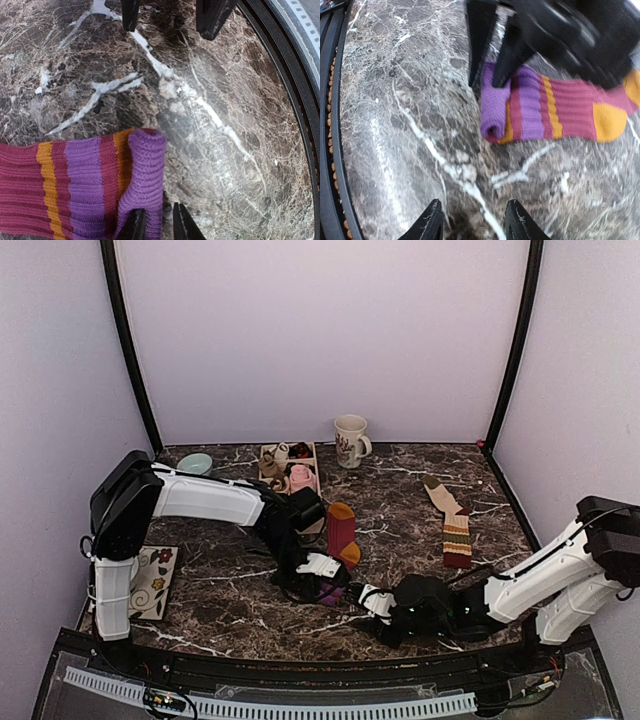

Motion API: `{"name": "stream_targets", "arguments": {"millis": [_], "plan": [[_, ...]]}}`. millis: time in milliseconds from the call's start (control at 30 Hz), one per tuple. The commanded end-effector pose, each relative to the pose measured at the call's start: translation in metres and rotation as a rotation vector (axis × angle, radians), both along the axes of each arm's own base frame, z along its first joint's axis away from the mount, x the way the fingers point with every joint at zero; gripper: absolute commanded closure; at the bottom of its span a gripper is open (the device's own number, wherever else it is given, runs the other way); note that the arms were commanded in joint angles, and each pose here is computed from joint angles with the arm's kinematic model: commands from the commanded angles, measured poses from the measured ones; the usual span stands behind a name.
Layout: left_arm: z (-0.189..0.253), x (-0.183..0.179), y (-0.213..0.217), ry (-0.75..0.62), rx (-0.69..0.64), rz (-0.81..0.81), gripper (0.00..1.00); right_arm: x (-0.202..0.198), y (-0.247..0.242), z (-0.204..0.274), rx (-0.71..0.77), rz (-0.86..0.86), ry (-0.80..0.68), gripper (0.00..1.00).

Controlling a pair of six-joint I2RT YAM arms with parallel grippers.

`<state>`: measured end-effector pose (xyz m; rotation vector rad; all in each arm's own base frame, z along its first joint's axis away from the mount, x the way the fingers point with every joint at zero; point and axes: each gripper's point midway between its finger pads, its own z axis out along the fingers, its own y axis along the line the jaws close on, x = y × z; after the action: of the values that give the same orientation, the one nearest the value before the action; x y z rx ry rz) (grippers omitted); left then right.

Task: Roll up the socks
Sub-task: Roll the sock at the center of the board.

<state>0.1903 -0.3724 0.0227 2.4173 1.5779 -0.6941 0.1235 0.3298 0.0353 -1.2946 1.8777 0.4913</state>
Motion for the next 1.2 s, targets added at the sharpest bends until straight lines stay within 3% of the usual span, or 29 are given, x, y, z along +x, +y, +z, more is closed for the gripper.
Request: {"name": "stream_targets", "arguments": {"millis": [0, 233, 500, 733, 1167], "plan": [[-0.036, -0.021, 0.027, 0.093, 0.163, 0.013, 0.77, 0.009, 0.025, 0.01, -0.054, 0.077, -0.146, 0.58], [-0.035, -0.021, 0.024, 0.109, 0.166, 0.017, 0.77, 0.022, 0.064, 0.011, -0.087, 0.164, -0.281, 0.63], [-0.036, -0.021, 0.028, 0.127, 0.176, 0.024, 0.76, 0.041, 0.079, 0.01, -0.015, 0.112, -0.288, 0.73], [-0.036, -0.021, 0.029, 0.136, 0.181, 0.023, 0.75, 0.043, 0.078, 0.006, 0.004, 0.096, -0.271, 0.72], [-0.036, -0.019, 0.03, 0.137, 0.186, 0.03, 0.74, -0.003, 0.063, 0.02, -0.069, 0.203, -0.292, 0.67]]}}
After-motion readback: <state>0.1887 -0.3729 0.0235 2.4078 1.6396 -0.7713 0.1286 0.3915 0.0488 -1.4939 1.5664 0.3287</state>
